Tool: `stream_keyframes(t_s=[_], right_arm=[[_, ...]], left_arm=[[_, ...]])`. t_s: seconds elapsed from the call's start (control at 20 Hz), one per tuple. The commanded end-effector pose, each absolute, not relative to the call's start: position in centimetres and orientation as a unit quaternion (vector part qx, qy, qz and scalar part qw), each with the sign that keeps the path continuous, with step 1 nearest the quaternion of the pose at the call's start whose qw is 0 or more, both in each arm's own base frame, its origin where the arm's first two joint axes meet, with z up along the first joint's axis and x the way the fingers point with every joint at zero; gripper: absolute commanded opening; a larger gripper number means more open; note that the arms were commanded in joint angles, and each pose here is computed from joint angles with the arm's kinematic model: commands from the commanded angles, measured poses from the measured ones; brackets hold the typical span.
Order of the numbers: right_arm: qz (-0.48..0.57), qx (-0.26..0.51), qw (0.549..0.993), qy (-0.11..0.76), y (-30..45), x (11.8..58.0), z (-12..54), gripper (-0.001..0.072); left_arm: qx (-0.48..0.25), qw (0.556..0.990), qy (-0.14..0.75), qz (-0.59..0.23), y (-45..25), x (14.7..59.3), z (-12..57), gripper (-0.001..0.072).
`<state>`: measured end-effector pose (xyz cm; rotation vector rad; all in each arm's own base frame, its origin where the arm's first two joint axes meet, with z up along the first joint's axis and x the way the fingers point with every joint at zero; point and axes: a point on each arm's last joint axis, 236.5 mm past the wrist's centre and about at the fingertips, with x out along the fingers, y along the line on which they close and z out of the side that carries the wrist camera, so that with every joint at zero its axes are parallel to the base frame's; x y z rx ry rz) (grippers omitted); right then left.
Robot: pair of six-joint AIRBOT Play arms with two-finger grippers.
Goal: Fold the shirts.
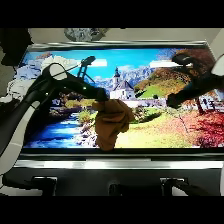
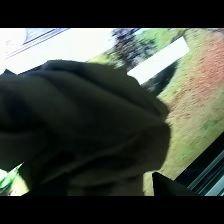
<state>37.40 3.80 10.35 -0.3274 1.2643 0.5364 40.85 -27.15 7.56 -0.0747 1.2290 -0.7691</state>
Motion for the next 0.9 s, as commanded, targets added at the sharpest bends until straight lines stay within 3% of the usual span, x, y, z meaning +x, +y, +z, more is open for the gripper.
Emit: stream_keyframes(t_s=[0.0, 0.1, 0.15, 0.4, 0.85], right_arm=[[0.392, -0.045, 0.693, 0.604, 10.5, 37.3, 4.7, 0.0687], [0.408, -0.005, 0.658, 0.633, 11.5, 36.5, 1.4, 0.0686], [0.405, 0.007, 0.645, 0.648, 11.6, 35.9, -0.1, 0.0685], [0.4, 0.03, 0.622, 0.673, 11.7, 33.5, -4.6, 0.0686], [0.409, 0.074, 0.651, 0.635, 13.9, 35.0, -4.7, 0.0703]], left_arm=[[0.017, 0.687, 0.657, -0.309, -19.4, 36.7, 4.9, 0.0617], [0.0, 0.67, 0.677, -0.303, -18.7, 33.5, 2.7, 0.0626], [-0.018, 0.667, 0.68, -0.303, -19.1, 31.8, 1.3, 0.0697], [-0.107, 0.643, 0.694, -0.305, -22.5, 23.6, -6.0, 0.0696], [-0.176, 0.641, 0.661, -0.349, -30.6, 21.8, -8.2, 0.0674]])
